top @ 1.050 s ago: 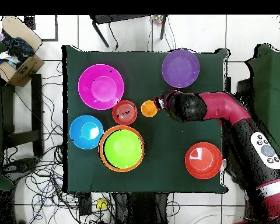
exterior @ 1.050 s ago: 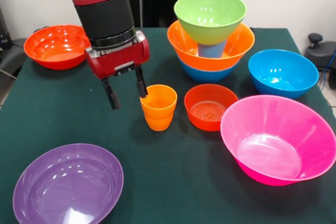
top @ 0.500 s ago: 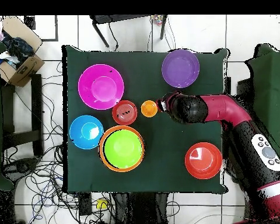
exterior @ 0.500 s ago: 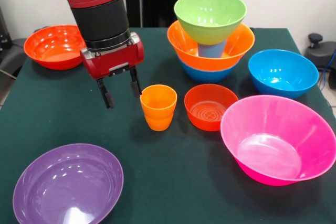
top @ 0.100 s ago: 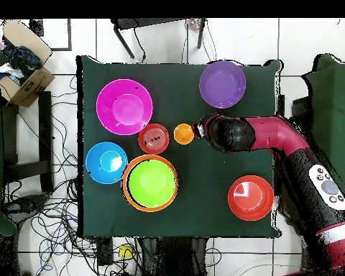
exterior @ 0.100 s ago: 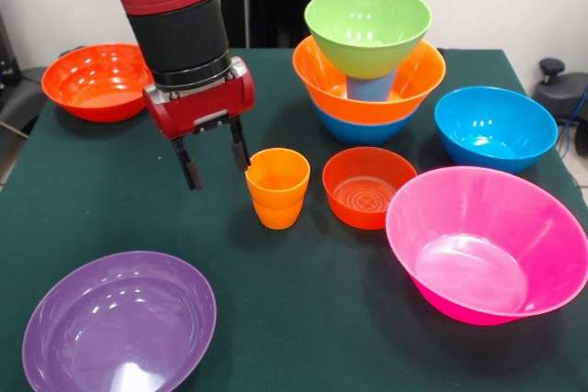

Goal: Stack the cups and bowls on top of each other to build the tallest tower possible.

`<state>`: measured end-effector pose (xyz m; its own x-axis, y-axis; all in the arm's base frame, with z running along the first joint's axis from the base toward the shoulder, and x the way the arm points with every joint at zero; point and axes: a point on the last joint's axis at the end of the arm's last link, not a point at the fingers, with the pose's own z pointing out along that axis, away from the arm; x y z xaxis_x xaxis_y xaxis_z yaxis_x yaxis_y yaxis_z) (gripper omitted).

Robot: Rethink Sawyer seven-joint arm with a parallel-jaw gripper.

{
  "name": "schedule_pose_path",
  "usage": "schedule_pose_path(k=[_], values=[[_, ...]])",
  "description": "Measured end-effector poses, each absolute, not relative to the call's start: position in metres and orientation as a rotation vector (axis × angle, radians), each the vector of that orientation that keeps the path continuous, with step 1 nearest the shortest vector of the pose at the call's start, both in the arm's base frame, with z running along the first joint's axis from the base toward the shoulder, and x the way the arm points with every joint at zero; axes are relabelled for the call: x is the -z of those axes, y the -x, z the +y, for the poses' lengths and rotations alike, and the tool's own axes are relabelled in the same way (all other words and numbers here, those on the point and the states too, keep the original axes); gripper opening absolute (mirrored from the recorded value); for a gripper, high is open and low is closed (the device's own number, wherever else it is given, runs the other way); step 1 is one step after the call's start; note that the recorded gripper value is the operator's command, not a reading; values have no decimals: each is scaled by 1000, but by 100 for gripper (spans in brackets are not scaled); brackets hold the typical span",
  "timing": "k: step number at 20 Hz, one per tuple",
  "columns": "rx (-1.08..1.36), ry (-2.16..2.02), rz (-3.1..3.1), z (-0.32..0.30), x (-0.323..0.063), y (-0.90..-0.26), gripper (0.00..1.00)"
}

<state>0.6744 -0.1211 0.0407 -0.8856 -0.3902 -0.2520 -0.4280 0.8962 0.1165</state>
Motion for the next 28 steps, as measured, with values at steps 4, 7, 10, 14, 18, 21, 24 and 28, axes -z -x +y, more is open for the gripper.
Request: schedule_pose_path(k=[4,7,10,14,18,21,24,28], values=[[-254,622,2841,-119,-40,-673,100],[-262,625,2839,-116,-40,-671,100],[-261,630,2833,-112,-38,-670,100],[-252,641,2813,-103,-34,-670,100],[-248,656,2795,-92,-31,-669,100],[-236,673,2789,-84,-26,-665,100],[-226,684,2785,-78,-22,-663,100],[-211,697,2784,-74,-17,-661,100]])
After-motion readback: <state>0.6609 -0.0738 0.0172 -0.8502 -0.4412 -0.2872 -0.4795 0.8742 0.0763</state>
